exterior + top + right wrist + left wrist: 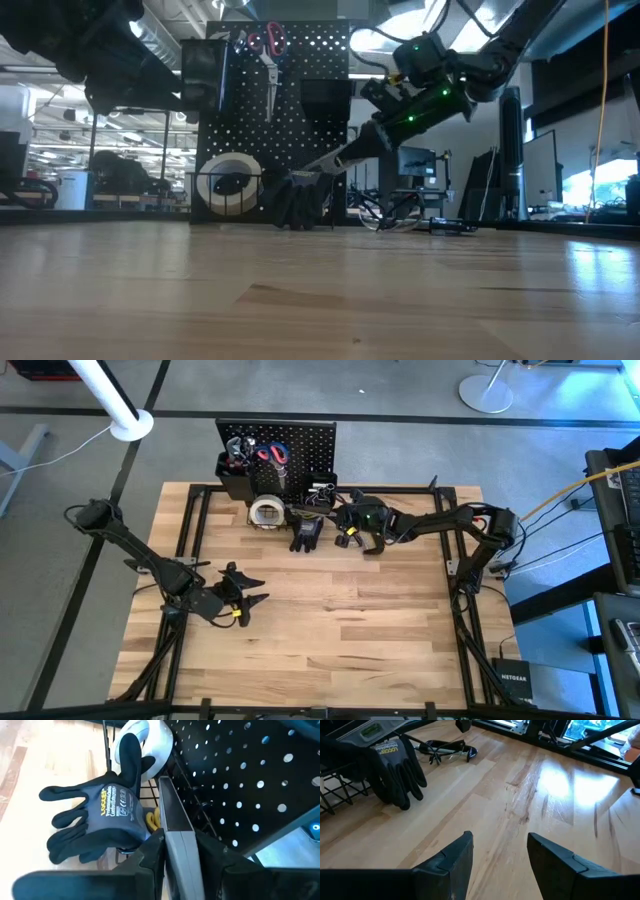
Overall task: Hang tools onto peg board
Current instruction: Put the spirit level into the wire basket on the pegboard
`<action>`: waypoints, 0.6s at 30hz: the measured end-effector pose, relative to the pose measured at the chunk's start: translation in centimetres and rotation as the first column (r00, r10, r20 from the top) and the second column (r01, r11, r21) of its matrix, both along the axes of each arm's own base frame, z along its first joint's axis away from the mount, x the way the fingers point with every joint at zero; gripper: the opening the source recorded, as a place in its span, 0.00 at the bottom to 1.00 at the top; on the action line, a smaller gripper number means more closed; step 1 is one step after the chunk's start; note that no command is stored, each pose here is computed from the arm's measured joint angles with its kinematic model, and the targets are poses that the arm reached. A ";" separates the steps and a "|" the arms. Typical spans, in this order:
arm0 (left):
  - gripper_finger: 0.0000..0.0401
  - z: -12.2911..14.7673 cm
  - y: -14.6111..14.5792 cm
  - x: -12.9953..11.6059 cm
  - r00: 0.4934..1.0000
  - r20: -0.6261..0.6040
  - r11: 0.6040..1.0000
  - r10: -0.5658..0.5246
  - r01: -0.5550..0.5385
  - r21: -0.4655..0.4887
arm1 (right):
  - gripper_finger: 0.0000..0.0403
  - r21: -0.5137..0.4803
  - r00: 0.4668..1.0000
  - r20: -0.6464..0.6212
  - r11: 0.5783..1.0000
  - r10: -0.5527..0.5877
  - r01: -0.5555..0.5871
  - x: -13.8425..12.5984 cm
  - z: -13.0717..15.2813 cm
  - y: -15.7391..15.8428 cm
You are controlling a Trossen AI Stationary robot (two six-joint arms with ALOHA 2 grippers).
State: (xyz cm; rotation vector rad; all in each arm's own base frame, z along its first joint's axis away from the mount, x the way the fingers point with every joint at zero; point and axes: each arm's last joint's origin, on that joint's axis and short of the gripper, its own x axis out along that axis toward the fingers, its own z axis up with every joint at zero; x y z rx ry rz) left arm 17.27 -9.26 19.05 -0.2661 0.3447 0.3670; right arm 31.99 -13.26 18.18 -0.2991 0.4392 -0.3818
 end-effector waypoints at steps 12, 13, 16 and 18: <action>0.44 0.0 0.0 0.0 1.000 0.001 1.000 0.002 -0.002 -0.004 | 0.35 -0.027 0.985 0.050 0.986 -0.165 0.166 0.2 -0.2 -0.6; 0.44 0.0 0.0 0.0 1.000 0.001 1.000 0.002 -0.002 -0.004 | 0.36 -0.031 0.983 0.047 0.983 -0.180 0.181 0.2 -0.2 -0.6; 0.44 0.0 0.0 0.0 1.000 0.001 1.000 0.002 -0.002 -0.004 | 0.40 -0.043 0.975 0.043 0.974 -0.220 0.222 0.1 -0.2 -0.7; 0.44 0.0 0.0 0.0 1.000 0.001 1.000 0.002 -0.002 -0.004 | 0.41 -0.044 0.974 0.042 0.974 -0.222 0.224 0.1 -0.2 -0.7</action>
